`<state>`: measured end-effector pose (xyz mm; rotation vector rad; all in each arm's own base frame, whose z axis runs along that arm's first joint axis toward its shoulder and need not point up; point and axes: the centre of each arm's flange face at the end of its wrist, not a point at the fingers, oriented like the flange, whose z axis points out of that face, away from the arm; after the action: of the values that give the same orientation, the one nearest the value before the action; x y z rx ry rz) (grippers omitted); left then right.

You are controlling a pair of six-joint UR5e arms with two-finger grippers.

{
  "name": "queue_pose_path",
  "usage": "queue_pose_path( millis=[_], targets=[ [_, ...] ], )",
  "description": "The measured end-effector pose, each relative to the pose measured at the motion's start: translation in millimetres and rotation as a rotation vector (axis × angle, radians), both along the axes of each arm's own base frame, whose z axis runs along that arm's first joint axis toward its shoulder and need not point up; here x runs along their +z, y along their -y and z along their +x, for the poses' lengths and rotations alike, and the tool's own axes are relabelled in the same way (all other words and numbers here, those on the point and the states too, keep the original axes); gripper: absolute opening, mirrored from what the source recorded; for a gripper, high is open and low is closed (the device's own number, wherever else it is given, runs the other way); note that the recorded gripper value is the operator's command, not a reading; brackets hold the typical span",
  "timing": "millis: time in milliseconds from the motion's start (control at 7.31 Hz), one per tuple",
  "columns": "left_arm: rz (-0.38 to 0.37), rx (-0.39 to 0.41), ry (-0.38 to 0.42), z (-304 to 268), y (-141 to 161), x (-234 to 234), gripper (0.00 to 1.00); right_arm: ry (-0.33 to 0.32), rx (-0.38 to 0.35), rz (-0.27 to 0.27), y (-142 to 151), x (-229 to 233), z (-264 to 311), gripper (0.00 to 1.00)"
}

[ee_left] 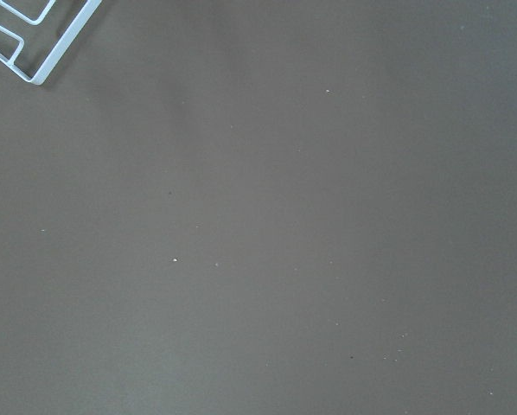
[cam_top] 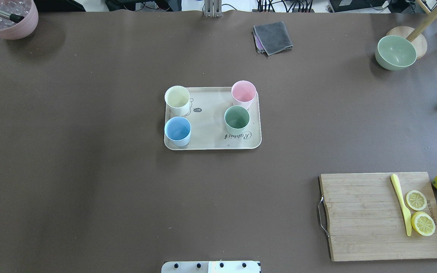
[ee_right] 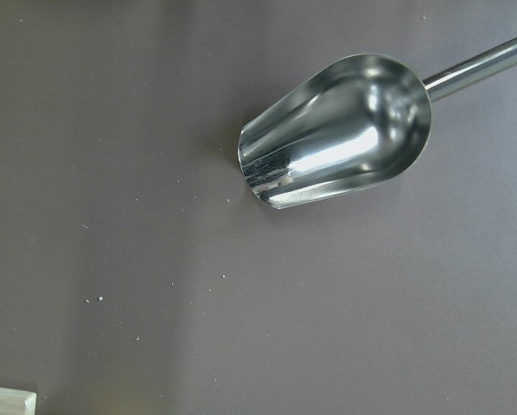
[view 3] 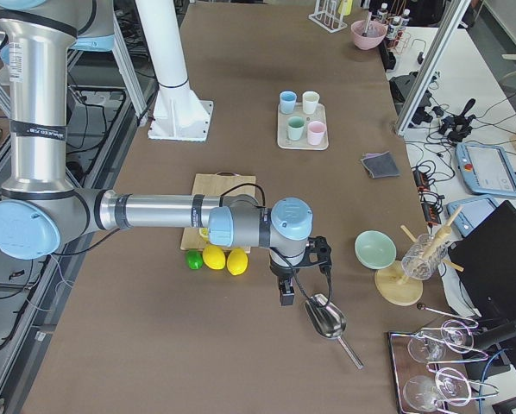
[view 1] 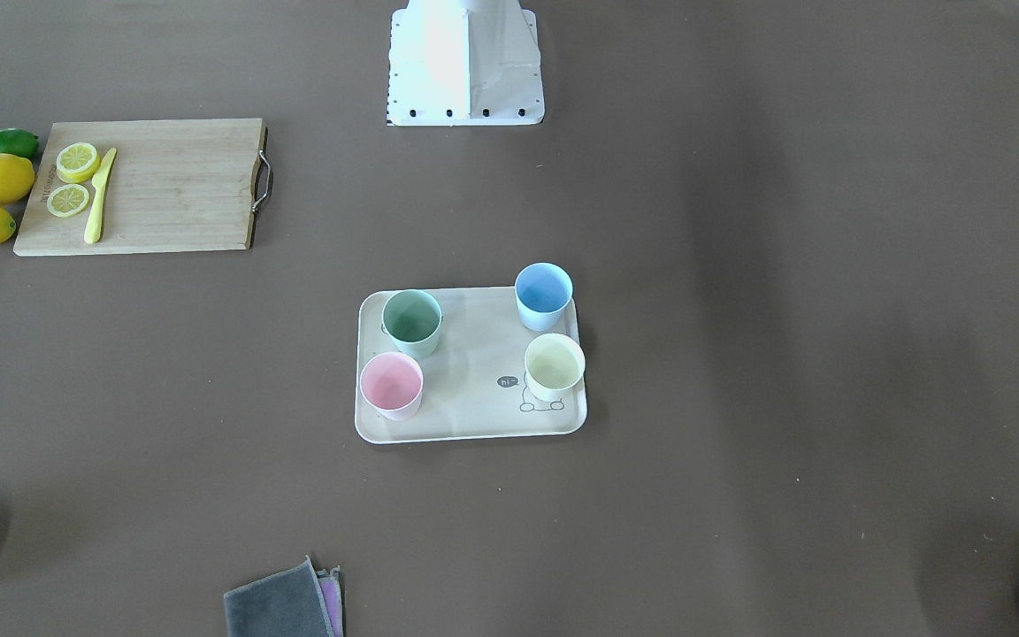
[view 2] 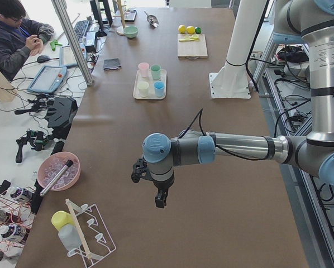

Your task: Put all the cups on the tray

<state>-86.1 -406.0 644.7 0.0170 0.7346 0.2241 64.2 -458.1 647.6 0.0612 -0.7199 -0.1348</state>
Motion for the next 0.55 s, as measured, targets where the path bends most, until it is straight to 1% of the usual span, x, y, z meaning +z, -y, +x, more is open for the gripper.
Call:
queue_pose_path(
  millis=[547],
  targets=[
    [0.058,0.002,0.005,-2.7,9.6,-20.5,0.98,-0.001,0.002,-0.003,-2.1,1.7,0.5,1.0]
  ],
)
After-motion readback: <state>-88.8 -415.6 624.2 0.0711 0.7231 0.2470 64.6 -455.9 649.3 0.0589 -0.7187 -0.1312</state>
